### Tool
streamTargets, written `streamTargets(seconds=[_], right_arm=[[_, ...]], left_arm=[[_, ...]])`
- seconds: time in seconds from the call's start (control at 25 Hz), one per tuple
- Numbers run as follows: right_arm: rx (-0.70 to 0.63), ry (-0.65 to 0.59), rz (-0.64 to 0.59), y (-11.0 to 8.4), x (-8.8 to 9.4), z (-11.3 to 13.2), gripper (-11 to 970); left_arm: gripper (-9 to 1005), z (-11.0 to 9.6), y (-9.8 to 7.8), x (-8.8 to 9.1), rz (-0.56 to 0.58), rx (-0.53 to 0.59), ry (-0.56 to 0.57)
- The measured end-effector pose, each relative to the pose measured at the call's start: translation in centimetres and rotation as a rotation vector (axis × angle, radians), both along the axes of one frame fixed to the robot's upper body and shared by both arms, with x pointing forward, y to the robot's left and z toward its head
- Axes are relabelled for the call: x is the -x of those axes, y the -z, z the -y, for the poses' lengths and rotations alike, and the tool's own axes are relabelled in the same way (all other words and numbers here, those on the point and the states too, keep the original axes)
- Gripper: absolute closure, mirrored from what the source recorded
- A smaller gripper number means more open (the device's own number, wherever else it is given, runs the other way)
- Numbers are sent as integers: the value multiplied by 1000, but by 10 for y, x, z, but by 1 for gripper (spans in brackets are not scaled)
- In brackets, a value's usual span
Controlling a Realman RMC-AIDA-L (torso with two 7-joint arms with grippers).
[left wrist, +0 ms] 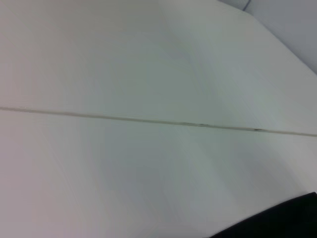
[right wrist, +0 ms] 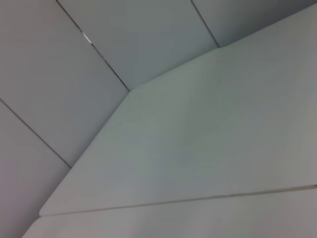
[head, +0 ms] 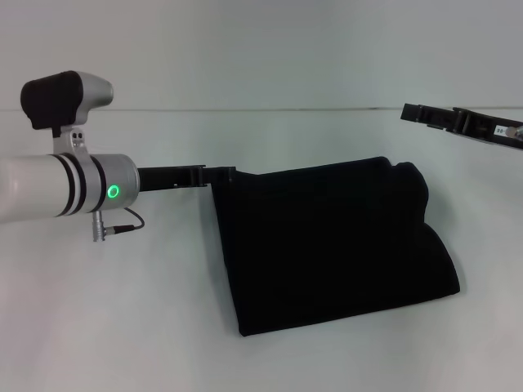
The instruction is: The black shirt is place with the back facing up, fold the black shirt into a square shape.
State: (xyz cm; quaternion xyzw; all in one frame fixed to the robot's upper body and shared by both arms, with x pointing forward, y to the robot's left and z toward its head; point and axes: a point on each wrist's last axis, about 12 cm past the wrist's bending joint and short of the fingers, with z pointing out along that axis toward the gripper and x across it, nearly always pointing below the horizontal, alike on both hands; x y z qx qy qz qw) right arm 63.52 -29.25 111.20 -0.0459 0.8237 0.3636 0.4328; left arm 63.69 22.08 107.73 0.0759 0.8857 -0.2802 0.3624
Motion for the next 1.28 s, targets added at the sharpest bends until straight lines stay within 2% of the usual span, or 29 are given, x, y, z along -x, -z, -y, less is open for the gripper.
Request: streamTargets(seconds=[0.36, 0.68, 0.8, 1.2, 1.28], right_arm=[[28, -14, 17, 3, 2, -1, 185], [37, -18, 23, 4, 2, -2, 183], [37, -18, 24, 4, 2, -2, 184], [42, -23, 23, 6, 4, -2, 184], [41, -25, 22, 7, 4, -2, 184]], left_arm=[[46, 18, 2, -1, -33, 10, 37], [46, 26, -1, -3, -23, -15, 77], [210, 27, -2, -4, -7, -32, 95], [407, 31, -4, -6, 1, -37, 111], [488, 32, -4, -6, 1, -36, 110]])
